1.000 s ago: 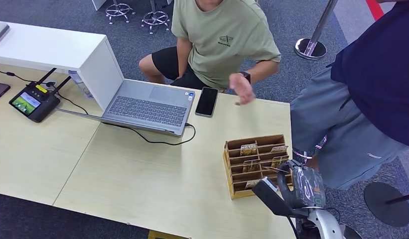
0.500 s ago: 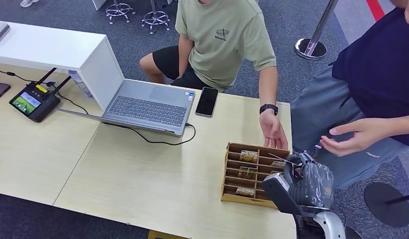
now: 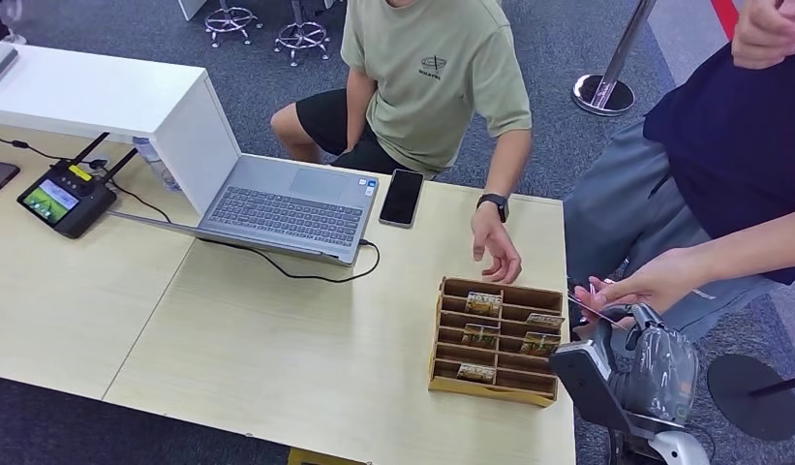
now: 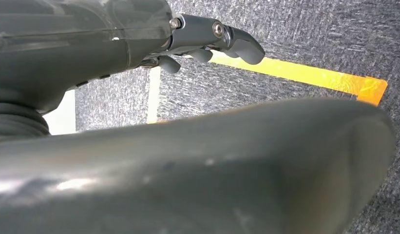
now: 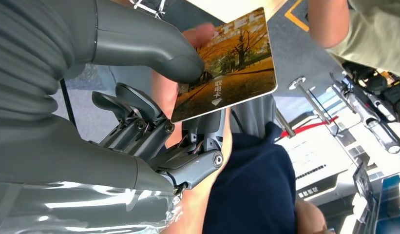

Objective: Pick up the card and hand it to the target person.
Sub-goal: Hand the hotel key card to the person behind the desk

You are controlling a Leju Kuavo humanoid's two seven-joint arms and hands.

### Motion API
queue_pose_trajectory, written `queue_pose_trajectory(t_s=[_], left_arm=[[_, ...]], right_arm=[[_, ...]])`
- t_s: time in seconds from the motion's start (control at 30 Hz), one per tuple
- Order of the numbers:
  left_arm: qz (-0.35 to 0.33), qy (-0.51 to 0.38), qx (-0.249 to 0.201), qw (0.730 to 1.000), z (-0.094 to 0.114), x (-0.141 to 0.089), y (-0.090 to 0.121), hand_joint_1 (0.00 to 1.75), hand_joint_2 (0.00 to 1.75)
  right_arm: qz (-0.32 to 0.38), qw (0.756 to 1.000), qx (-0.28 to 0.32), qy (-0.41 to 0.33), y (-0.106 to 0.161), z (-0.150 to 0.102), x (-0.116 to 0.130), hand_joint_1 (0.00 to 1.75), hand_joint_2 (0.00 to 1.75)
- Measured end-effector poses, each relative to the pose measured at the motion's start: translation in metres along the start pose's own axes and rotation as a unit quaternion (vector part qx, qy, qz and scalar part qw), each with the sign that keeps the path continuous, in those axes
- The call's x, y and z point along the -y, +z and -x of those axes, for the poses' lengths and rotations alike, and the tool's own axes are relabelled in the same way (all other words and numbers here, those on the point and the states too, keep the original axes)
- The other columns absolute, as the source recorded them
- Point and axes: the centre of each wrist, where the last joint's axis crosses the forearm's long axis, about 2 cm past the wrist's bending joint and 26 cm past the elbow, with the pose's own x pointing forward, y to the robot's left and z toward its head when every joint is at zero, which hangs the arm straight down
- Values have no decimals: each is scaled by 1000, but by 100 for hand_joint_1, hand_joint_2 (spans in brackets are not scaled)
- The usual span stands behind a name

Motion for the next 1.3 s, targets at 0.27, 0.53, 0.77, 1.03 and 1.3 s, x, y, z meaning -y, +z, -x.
queue_pose_trajectory(t_s=[0.27, 0.53, 0.77, 1.03, 1.3], left_arm=[[1, 0, 7, 1000, 0, 0, 0, 0, 0], [2, 1, 9, 1000, 0, 0, 0, 0, 0], [-2, 17, 3, 1000, 0, -1, 0, 0, 0], [-5, 21, 1, 1000, -2, -5, -1, 0, 0], [-6, 15, 8, 1000, -3, -8, -1, 0, 0]], right_arm=[[7, 1000, -3, -1, 1, 1, 6, 169, 175], [12, 1000, -3, -1, -1, 1, 8, 169, 175], [13, 1000, 23, -1, -13, -2, 9, 169, 175], [17, 999, 44, -8, -25, -12, 5, 169, 175], [16, 999, 35, -19, -25, -14, 3, 169, 175]])
